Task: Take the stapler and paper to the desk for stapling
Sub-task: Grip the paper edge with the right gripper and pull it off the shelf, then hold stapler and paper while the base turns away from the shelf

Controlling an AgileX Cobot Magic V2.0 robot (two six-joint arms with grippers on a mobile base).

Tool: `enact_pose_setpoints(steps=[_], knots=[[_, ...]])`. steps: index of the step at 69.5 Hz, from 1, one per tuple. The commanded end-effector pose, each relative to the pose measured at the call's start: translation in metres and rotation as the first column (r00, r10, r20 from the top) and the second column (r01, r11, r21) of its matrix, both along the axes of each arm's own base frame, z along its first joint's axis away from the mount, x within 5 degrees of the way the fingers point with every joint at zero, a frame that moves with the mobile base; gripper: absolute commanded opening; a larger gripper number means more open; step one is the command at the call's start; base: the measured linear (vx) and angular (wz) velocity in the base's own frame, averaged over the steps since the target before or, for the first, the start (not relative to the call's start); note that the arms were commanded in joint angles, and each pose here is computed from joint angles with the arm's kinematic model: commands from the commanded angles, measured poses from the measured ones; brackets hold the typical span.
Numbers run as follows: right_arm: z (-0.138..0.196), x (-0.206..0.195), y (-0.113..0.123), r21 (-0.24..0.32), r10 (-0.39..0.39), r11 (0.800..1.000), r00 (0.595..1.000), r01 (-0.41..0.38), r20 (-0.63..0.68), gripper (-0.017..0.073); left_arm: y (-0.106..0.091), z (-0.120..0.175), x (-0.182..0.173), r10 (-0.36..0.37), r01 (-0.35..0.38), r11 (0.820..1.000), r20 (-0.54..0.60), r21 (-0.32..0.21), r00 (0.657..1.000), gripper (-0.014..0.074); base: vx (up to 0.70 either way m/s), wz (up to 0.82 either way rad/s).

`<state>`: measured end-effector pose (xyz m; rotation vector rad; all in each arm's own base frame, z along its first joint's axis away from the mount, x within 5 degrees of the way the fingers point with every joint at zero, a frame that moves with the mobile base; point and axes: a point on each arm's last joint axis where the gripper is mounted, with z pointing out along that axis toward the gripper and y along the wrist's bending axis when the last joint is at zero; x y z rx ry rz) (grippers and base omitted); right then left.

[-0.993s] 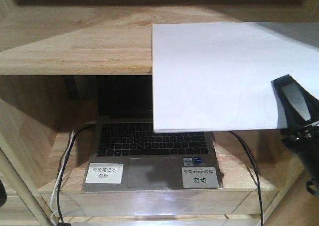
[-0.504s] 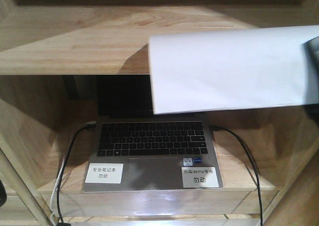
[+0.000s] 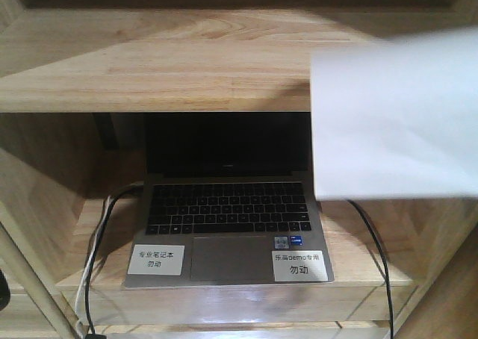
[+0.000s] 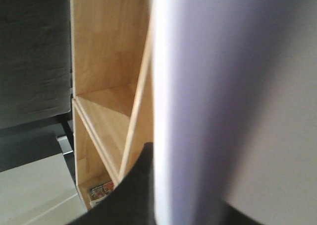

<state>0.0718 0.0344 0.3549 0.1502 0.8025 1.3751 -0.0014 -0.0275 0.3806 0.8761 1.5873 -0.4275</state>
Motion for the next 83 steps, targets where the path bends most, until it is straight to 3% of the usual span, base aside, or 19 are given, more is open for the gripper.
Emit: enact_pose_setpoints(steps=[1, 9, 18, 83], knots=[[0.004, -0.013, -0.002, 0.02, 0.018, 1.0, 0.998, -0.019, 0.053, -0.0007, -0.001, 0.016, 0.002, 0.012, -0.005, 0.995, 0.07, -0.095, 0.997, -0.0006, 0.0, 0.0], [-0.01, -0.019, -0.003, 0.064, 0.061, 0.996, 0.998, -0.062, 0.022, -0.0006, -0.001, 0.016, 0.002, 0.012, -0.005, 0.995, 0.07, -0.095, 0.997, -0.0006, 0.0, 0.0], [-0.02, -0.022, -0.004, 0.076, 0.066, 0.995, 0.998, -0.067, 0.011, -0.0006, -0.001, 0.016, 0.002, 0.012, -0.005, 0.995, 0.07, -0.095, 0.997, -0.0006, 0.0, 0.0], [-0.021, -0.023, -0.003, 0.055, 0.062, 0.996, 0.998, -0.063, 0.02, -0.0006, -0.001, 0.016, 0.002, 0.012, -0.005, 0.995, 0.07, -0.095, 0.997, -0.0006, 0.0, 0.0]])
